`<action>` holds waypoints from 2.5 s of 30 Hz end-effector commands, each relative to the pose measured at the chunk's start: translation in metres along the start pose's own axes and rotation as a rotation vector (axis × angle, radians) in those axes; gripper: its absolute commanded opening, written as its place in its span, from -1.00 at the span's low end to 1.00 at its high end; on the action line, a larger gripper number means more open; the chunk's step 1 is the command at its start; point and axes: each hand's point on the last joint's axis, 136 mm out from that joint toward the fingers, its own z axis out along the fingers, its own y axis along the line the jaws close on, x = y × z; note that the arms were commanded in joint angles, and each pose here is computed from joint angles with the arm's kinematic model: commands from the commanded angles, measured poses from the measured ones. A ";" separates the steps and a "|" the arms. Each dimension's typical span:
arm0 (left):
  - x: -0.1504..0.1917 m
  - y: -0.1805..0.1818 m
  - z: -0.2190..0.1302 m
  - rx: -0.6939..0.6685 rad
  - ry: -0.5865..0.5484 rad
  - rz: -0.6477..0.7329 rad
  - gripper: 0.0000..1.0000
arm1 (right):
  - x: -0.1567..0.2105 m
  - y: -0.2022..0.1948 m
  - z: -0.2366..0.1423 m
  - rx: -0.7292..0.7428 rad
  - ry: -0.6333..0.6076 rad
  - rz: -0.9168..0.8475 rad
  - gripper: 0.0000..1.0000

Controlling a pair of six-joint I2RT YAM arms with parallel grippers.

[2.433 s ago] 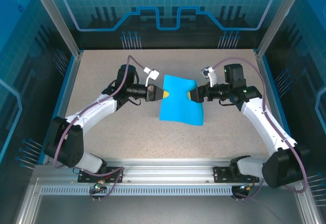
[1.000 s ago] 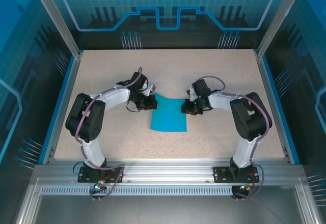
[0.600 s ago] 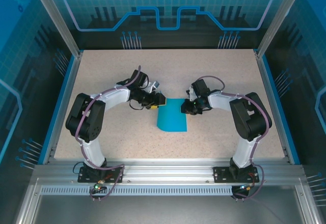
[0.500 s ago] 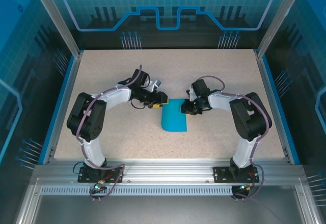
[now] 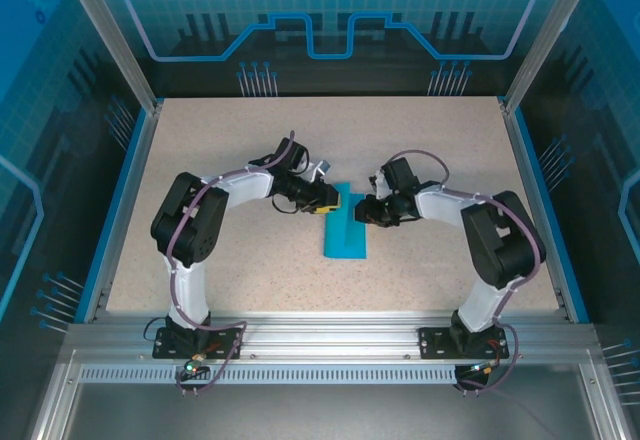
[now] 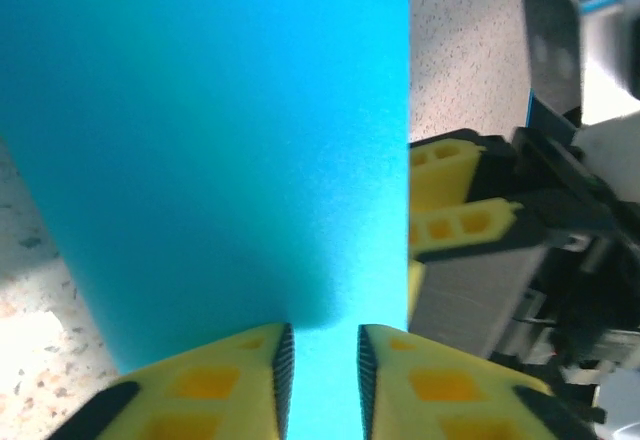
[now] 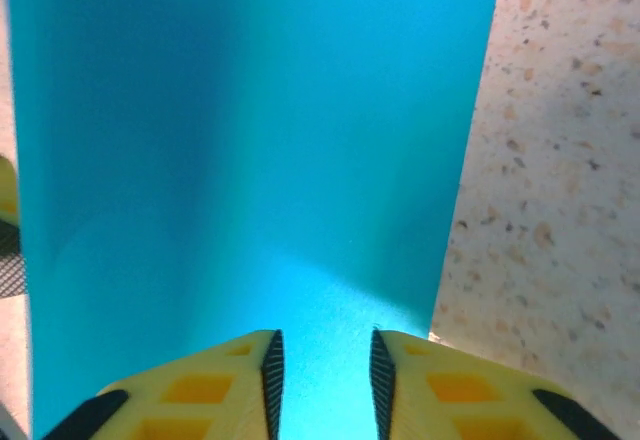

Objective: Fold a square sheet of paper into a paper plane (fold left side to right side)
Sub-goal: First fold in half a square sheet of paper at the center of the table.

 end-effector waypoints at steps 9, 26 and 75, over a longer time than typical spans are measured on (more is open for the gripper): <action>-0.002 0.000 0.003 -0.009 0.000 0.000 -0.87 | -0.007 0.042 -0.044 -0.235 -0.091 0.025 0.01; -0.002 0.000 0.002 -0.012 0.001 0.002 -0.90 | 0.006 0.061 -0.009 -0.292 0.033 0.048 -0.65; 0.032 0.057 0.041 -0.357 0.121 -0.026 -0.17 | 0.007 -0.034 -0.038 0.156 -0.097 0.095 -0.05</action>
